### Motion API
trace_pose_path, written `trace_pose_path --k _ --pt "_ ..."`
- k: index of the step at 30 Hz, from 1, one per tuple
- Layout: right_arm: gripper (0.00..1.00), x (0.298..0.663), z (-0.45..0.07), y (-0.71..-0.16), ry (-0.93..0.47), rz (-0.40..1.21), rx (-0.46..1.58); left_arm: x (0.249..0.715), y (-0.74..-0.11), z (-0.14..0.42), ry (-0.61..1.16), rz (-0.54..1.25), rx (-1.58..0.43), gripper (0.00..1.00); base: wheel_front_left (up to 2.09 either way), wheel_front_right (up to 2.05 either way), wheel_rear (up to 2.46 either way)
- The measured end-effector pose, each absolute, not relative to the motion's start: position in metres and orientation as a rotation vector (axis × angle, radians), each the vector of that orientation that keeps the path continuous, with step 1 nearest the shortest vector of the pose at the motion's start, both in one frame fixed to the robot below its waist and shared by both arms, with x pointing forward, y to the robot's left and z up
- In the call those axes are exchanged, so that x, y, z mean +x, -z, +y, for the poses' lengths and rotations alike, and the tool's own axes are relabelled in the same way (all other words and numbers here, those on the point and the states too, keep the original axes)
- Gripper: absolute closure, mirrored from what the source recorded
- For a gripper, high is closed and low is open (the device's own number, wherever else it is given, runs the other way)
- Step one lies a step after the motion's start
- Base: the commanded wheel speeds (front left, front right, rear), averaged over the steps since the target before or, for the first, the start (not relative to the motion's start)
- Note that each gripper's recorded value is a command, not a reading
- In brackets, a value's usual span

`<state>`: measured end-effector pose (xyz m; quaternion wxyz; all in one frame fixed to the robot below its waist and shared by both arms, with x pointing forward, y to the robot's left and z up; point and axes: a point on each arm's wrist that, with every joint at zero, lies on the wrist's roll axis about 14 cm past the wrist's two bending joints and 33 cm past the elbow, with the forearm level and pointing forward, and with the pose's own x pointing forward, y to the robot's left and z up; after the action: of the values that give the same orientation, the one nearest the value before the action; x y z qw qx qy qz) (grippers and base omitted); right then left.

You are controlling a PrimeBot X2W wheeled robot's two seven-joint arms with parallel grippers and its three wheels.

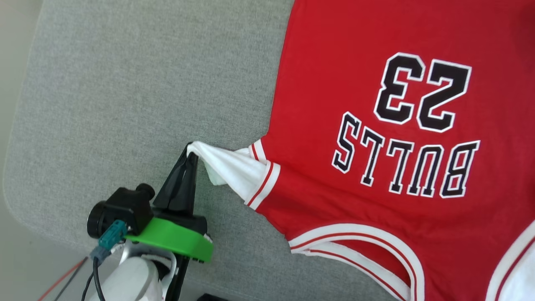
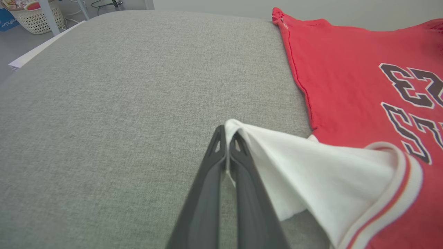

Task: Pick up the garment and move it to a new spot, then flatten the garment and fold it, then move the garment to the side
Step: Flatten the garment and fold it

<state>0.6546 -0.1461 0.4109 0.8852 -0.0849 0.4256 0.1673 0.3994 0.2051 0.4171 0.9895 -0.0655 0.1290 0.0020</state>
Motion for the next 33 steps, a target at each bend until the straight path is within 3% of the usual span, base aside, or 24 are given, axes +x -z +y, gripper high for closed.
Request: trace_pose_path --k 5,12,24,33 --pt "1.00 0.630 -0.160 -0.444 -0.376 0.805 -0.216 0.383 -0.430 0.207 -0.011 0.240 -0.130 1.00 0.00 0.00 0.00" --pt "1.00 0.567 -0.193 -0.464 -0.403 0.759 -0.234 0.368 -0.446 0.212 -0.021 0.215 -0.122 1.00 0.00 0.00 0.00" --pt "1.00 0.413 -0.277 -0.428 -0.264 0.918 -0.117 0.360 -0.461 0.202 0.025 0.179 -0.127 1.00 0.00 0.00 0.00" --pt "1.00 0.289 -0.277 -0.366 -0.169 1.143 0.077 0.363 -0.467 0.191 0.062 0.162 -0.142 1.00 0.00 0.00 0.00"
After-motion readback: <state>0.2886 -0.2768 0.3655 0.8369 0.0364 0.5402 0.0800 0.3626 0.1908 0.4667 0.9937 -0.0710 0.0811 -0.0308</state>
